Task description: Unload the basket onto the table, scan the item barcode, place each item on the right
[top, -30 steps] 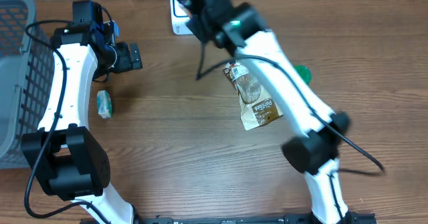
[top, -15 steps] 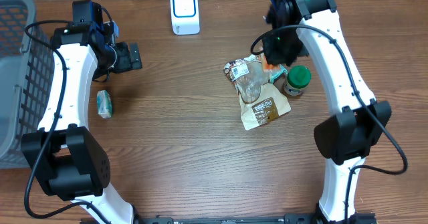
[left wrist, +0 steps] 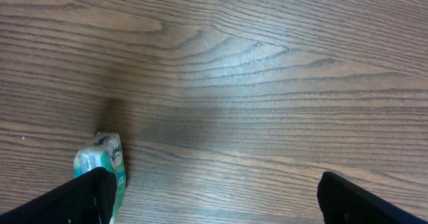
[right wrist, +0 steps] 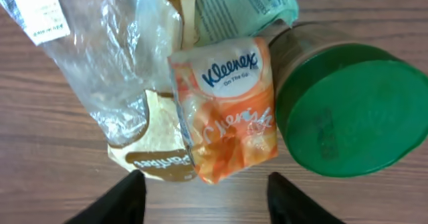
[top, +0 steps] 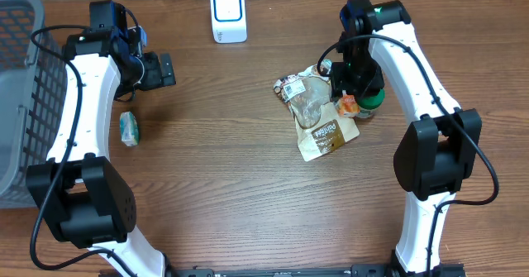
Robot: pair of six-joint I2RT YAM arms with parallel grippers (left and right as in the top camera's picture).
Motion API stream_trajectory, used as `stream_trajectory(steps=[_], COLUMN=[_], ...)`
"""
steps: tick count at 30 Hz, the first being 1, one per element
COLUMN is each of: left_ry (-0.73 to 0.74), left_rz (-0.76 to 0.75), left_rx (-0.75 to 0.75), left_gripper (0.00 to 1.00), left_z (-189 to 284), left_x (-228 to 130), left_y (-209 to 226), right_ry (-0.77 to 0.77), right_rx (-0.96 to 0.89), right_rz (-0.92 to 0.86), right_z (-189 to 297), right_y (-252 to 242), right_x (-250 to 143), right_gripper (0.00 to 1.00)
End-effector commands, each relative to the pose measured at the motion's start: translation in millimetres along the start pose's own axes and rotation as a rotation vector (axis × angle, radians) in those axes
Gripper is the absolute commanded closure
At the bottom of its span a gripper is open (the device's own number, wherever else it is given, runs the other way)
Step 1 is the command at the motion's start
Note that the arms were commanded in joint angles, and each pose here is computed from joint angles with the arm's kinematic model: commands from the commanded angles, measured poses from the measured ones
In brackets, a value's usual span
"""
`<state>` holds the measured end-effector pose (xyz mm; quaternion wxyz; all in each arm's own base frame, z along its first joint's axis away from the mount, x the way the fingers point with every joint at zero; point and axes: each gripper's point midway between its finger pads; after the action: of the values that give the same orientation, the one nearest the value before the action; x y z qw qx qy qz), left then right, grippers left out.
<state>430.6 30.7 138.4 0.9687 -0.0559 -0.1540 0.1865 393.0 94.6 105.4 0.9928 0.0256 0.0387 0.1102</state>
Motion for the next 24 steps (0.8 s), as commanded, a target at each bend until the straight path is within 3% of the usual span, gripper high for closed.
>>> stream_trajectory(steps=[1,9,10,12,17,24], left_ry=[-0.022,-0.022,-0.022,-0.022,-0.026,-0.047], left_rz=[-0.009,-0.009,-0.009,-0.009,-0.005,-0.001], left_rx=[-0.002,-0.002,-0.002,-0.002,-0.004,-0.015], left_gripper=[0.01,0.00,0.00,0.00,0.00,0.00], left_z=[7,7,7,7,7,7], left_x=[4,4,4,4,4,10], left_y=[-4,-4,-4,-4,-4,-6], right_ry=[-0.037,-0.112,-0.127,-0.167,-0.213,-0.220], right_rx=[0.035,0.271,0.297,0.312,0.315,0.292], right_rz=[0.004,0.077,0.097,0.148,0.228,0.251], right_z=[18,45,46,46,47,45], right_y=[9,73,84,104,136,143], right_x=[4,15,18,26,32,32], right_gripper=[0.44,0.41,0.32,0.00,0.00,0.00])
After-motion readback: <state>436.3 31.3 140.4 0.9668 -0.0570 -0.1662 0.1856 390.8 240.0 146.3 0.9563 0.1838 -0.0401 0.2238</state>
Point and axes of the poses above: each gripper's point midway between its finger pads, its own z axis back along the fingers, its own y axis along the line the jaws close on, x = y × z, and after that the axes turned 9 degrees about z, right-handed
